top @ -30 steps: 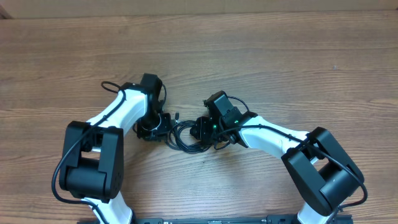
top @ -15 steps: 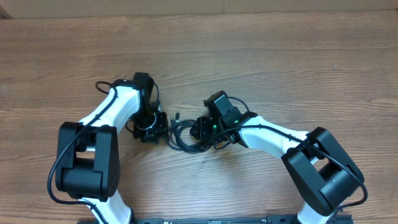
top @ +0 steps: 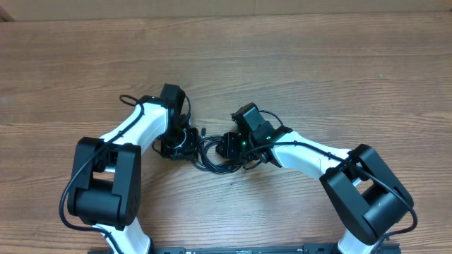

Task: Untangle cables

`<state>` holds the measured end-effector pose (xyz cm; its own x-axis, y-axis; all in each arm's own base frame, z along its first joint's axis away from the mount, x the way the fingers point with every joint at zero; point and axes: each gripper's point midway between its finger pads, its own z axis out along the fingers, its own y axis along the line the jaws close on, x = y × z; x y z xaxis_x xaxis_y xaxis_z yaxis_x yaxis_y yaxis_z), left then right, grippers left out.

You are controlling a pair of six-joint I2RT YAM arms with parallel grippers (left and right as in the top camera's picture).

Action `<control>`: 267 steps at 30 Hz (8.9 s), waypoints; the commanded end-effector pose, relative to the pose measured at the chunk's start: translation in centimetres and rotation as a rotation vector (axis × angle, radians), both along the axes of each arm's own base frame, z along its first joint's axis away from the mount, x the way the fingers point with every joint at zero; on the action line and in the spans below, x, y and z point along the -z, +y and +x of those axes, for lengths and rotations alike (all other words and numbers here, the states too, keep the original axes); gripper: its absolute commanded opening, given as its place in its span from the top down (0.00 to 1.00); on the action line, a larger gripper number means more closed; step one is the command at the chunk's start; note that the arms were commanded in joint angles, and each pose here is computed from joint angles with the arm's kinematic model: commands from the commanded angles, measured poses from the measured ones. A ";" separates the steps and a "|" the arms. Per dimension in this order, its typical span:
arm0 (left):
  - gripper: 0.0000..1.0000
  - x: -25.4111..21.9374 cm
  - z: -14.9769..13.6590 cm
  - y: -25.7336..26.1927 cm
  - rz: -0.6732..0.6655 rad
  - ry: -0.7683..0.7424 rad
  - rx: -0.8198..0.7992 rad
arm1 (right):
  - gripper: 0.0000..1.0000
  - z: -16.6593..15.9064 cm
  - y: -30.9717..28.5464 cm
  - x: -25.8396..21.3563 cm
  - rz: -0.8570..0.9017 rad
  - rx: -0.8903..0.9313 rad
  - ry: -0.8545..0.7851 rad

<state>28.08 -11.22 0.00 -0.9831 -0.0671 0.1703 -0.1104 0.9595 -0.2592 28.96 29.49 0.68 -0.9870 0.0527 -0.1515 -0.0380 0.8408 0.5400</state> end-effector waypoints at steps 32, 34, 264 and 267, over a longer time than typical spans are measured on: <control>0.92 2.9 0.8 0.2 0.027 -0.096 0.011 | 0.72 0.0 3.8 -2.1 0.103 -0.277 -0.191; 0.92 2.9 0.8 0.2 0.027 -0.096 0.011 | 0.89 0.8 3.4 -2.0 0.074 -0.254 -0.220; 0.40 6.9 -2.7 0.7 -0.067 0.166 -0.131 | 0.96 2.6 -3.5 -1.9 0.114 -0.095 -0.030; 0.40 6.9 -2.7 0.7 -0.067 0.166 -0.131 | 0.96 2.6 -3.5 -1.9 0.113 -0.095 -0.030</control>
